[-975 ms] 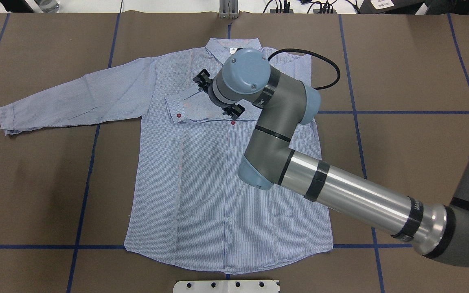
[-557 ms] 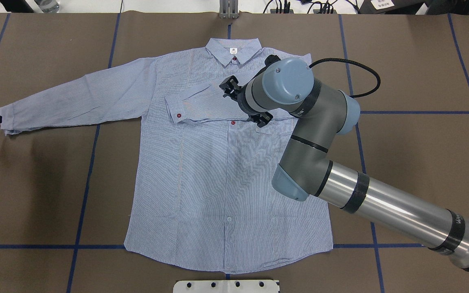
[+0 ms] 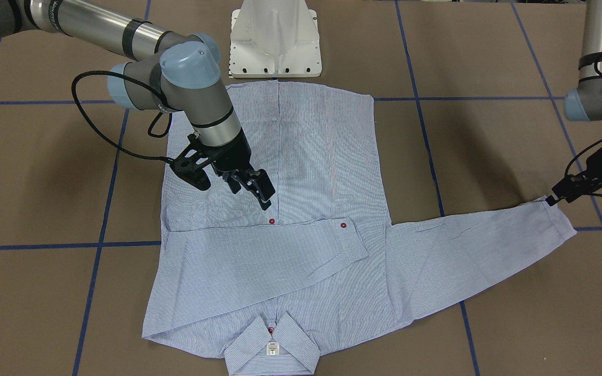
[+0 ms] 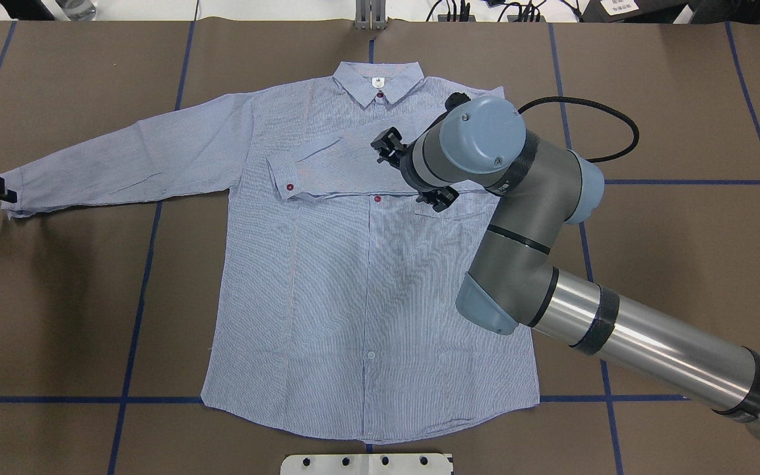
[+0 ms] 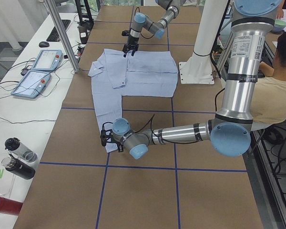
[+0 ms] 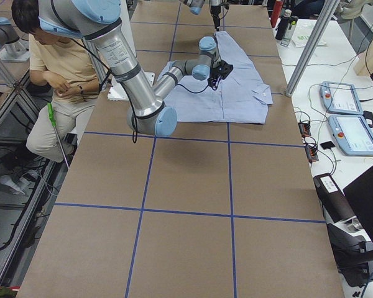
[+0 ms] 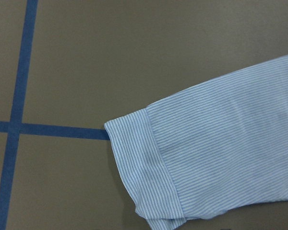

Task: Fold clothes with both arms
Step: 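Release the sleeve on the chest while the left gripper grasps the other cuff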

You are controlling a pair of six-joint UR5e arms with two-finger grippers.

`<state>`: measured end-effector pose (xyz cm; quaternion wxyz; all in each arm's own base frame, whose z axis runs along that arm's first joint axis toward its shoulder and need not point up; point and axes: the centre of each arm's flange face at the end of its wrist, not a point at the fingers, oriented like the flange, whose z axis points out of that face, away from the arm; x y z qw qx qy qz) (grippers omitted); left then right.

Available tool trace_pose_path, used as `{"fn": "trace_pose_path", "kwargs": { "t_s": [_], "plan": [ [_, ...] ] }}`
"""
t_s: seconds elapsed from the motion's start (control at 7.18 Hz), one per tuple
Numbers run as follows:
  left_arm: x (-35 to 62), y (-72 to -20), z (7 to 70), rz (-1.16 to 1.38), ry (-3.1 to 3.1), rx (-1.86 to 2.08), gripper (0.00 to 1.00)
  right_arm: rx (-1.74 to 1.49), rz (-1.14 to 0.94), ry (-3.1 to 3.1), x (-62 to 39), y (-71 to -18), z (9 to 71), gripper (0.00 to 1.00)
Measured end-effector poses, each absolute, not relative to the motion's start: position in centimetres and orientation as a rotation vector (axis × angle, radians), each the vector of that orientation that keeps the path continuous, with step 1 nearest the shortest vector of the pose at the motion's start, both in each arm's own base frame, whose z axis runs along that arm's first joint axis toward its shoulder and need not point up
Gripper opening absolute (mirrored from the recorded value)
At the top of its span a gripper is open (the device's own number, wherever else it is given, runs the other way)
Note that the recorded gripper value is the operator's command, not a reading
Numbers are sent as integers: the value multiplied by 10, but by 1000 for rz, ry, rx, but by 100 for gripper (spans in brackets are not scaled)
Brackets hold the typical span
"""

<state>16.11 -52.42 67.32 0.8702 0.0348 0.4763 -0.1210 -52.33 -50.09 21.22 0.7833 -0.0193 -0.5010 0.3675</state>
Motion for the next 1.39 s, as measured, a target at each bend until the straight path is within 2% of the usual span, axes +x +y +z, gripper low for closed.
{"fn": "trace_pose_path", "kwargs": {
  "t_s": [0.14,0.28,0.42,0.56,0.97,1.11,1.39],
  "plan": [
    [166,-526,673,-248,996,69,50,-40,794,-1080,-522,-500,214,100],
    [169,-527,673,-246,996,65,34,-39,794,-1080,-521,-500,216,100],
    [171,-527,675,-246,993,61,8,-38,794,-1080,-521,-500,217,100],
    [171,-527,677,-248,990,57,0,-38,793,-1083,-521,-499,216,100],
    [176,-533,667,-236,1011,38,0,-32,787,-1114,-505,-489,210,100],
    [182,-546,639,-222,1053,21,0,-29,785,-1124,-493,-483,213,100],
    [204,-596,524,-230,1156,44,0,-16,794,-1129,-472,-487,220,100]
  ]
}}
